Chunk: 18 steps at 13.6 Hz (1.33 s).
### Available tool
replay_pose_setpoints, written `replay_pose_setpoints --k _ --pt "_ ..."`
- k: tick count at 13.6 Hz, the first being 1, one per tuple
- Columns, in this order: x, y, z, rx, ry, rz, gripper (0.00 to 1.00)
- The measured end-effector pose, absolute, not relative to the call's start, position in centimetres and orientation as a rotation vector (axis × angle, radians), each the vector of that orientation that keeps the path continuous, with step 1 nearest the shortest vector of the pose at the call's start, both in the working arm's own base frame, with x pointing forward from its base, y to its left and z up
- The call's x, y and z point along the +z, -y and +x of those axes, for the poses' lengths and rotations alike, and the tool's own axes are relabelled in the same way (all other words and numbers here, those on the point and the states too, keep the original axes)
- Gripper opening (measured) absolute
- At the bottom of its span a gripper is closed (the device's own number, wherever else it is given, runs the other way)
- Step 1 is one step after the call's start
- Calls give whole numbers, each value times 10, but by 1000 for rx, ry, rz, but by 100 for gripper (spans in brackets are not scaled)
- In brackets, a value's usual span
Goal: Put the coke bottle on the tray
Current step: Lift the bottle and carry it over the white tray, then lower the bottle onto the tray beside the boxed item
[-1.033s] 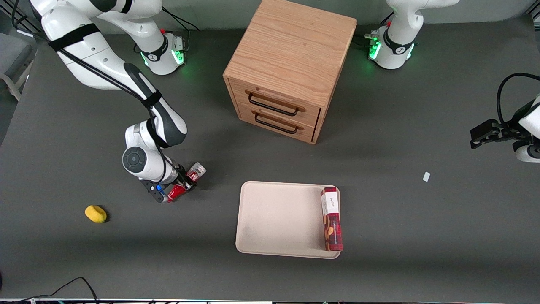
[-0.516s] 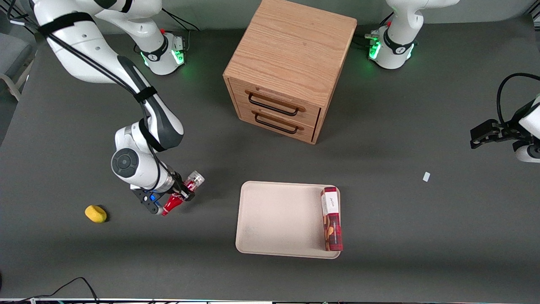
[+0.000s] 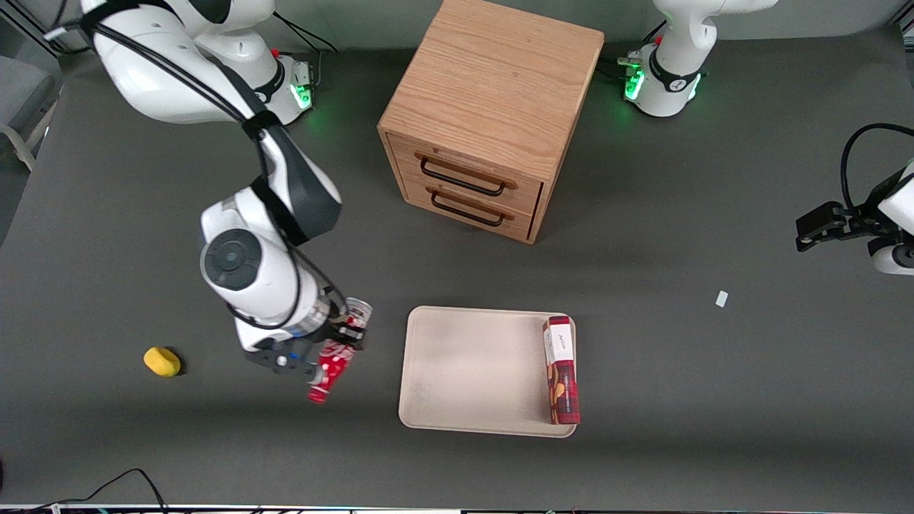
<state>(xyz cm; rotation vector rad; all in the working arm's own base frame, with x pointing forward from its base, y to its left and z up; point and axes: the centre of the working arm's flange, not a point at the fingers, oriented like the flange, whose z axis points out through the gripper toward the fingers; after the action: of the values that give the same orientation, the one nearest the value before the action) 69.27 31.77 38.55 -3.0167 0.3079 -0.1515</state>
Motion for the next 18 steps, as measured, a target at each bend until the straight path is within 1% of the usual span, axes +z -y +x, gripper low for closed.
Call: replay_pose_setpoints --k 1,3,6,8,10,14,18 --pt "377 -337 696 -170 -155 -3013 54" --pt "346 -364 702 -190 9 -2989 54" --pt "281 -381 702 -135 61 -2982 54" --pt "250 -389 698 -88 46 -2957 54" --pt "232 -391 697 -68 22 -2932 54" --pt "211 -391 699 -74 6 -2919 54" --pt "200 -388 702 -110 -6 -2906 54"
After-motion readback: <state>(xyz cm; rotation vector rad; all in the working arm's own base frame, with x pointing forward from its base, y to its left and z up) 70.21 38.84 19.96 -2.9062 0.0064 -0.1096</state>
